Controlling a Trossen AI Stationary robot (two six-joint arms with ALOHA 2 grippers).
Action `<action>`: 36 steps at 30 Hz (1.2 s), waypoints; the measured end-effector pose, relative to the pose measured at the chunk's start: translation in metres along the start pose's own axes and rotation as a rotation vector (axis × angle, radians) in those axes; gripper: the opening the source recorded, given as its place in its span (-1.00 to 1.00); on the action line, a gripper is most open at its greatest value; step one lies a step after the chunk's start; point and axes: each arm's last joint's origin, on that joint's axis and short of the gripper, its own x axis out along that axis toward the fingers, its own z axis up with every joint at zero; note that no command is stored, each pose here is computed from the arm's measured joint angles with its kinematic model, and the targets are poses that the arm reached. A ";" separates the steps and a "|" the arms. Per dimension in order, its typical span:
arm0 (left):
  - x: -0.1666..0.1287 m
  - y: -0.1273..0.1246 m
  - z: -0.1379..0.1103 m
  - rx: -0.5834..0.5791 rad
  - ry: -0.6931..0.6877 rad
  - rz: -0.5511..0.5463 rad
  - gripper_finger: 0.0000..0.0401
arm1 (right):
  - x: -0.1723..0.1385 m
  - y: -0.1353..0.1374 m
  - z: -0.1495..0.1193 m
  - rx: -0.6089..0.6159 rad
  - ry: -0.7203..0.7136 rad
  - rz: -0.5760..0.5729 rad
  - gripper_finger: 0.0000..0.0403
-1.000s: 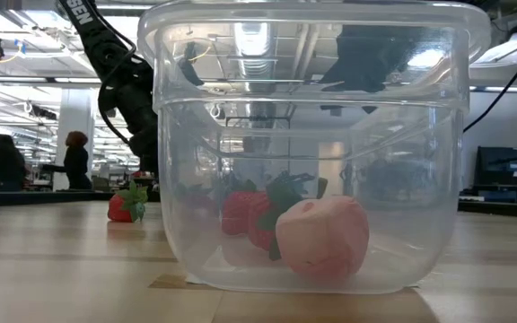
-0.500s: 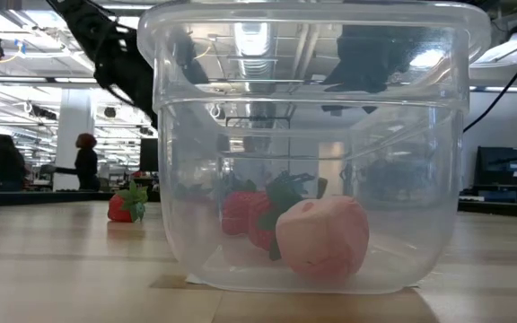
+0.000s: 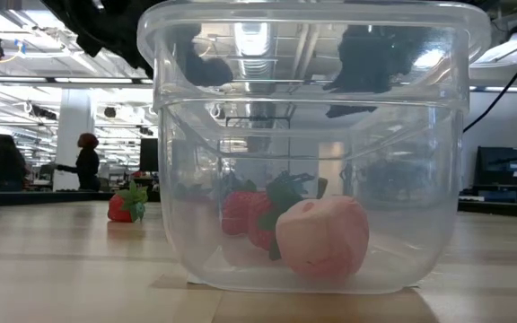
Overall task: Pick and placing Produce into tupperware
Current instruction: Put the violet grapes into the transparent bin
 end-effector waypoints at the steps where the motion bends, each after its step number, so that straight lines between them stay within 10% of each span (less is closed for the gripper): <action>1: 0.001 -0.004 0.000 0.000 0.002 -0.011 0.14 | 0.000 -0.001 0.000 -0.002 0.003 -0.018 0.09; 18: 0.012 -0.060 0.008 -0.022 -0.106 -0.039 0.14 | -0.005 -0.028 -0.008 0.096 0.073 -0.268 0.09; 36: 0.032 -0.102 0.026 -0.012 -0.131 0.008 0.14 | 0.012 -0.019 -0.041 -0.078 -0.059 -0.067 0.09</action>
